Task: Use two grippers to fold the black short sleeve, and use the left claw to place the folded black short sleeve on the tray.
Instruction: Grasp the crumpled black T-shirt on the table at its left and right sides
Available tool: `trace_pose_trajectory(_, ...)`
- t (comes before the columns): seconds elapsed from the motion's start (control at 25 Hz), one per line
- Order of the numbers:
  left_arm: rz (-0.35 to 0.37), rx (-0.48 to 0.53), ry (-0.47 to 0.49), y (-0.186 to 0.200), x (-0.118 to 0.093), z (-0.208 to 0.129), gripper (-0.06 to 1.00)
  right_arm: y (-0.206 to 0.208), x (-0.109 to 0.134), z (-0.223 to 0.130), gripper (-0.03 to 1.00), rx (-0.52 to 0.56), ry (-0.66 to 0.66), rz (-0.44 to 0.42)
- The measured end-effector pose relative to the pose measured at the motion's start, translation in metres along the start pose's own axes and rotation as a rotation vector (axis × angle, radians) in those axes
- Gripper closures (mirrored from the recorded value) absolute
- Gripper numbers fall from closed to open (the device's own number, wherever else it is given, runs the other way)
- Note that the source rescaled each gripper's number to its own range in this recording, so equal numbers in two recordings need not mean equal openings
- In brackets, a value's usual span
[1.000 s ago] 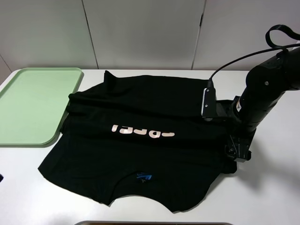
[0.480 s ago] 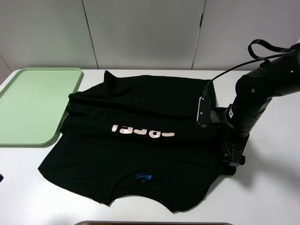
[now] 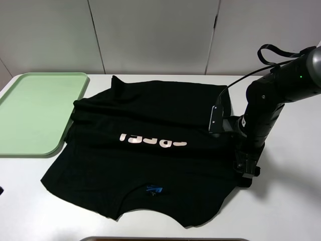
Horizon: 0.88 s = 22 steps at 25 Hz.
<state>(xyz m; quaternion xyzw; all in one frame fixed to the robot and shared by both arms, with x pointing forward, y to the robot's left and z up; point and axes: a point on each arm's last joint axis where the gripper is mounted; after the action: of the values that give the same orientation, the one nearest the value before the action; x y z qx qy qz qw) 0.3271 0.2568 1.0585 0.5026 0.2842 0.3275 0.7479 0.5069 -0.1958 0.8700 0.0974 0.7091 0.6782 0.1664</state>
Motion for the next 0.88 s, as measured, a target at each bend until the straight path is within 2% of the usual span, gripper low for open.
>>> trace_pose_trajectory(0.24,0.000,0.000,0.000,0.000,0.000,0.000,-0.02,0.001,0.000,-0.001,0.04,0.027,-0.015,0.017)
trace_pose_trajectory(0.48,0.000,0.000,0.000,0.000,0.000,0.000,-0.02,0.015,-0.010,0.004,0.05,0.122,-0.071,0.072)
trace_pose_trajectory(0.88,-0.001,0.000,0.000,0.000,0.000,0.000,-0.02,0.025,-0.018,0.013,0.05,0.098,-0.111,0.079)
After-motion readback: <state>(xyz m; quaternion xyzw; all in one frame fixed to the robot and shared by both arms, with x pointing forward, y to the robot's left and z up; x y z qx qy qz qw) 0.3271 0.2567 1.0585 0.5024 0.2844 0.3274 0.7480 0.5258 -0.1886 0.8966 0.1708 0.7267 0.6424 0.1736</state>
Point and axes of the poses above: a point on each arm's last joint axis where the gripper is mounted, y pointing back along that axis away from the gripper, x along the wrist's bending axis when the last joint is at zero, z = x × y, and after that the axes turned 2 degrees about -y, right-handed
